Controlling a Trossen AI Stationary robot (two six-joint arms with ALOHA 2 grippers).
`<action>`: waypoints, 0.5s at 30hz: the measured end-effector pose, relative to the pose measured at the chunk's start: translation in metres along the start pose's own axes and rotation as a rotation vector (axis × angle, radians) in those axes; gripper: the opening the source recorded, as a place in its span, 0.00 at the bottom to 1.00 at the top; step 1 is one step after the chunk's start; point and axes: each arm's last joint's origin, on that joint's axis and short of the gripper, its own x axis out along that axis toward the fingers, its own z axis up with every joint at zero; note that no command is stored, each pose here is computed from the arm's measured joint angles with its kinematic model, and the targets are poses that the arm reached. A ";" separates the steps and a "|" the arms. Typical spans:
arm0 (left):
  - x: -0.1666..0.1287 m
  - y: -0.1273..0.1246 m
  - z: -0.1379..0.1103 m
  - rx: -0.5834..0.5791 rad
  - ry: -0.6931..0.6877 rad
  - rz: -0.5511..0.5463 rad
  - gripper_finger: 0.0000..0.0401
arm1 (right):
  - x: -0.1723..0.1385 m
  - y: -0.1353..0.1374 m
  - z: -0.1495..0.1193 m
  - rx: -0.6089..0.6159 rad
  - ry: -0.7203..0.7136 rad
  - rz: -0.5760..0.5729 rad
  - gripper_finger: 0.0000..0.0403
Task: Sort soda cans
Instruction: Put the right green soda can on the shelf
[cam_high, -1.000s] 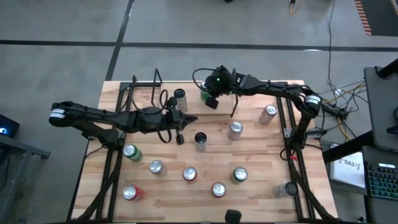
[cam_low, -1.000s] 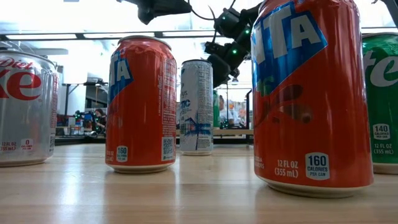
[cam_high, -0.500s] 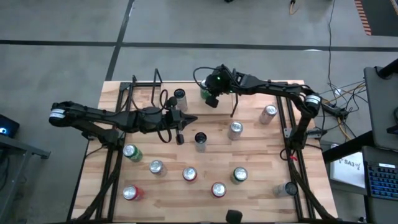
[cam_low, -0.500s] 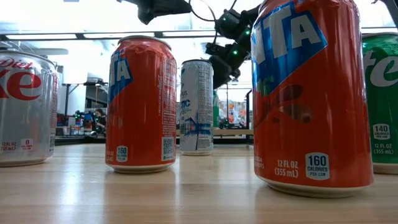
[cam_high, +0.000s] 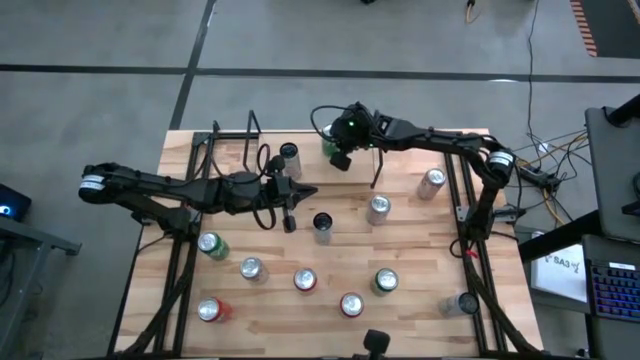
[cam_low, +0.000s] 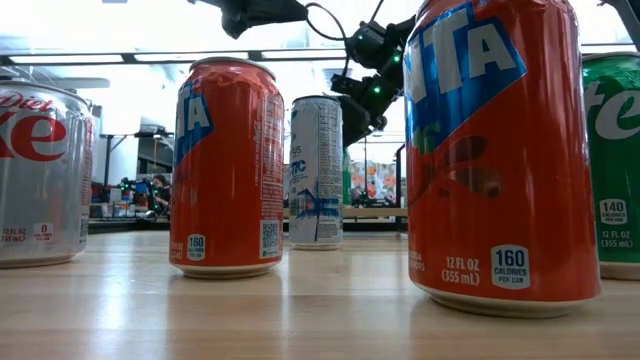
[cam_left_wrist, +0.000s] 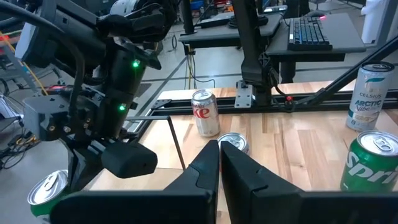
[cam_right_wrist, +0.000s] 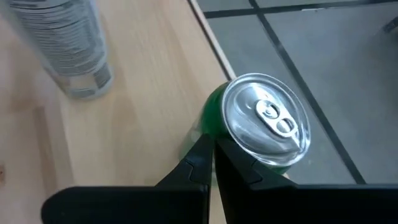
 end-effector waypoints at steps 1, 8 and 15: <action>0.000 0.000 0.000 0.002 0.000 0.000 0.00 | 0.000 -0.002 0.000 0.003 -0.004 -0.004 0.02; 0.000 0.000 0.000 0.010 0.000 0.000 0.00 | 0.001 -0.006 0.001 0.010 -0.022 -0.016 0.02; 0.000 0.000 0.000 0.010 0.000 0.001 0.00 | 0.001 -0.010 0.001 0.017 -0.035 -0.027 0.02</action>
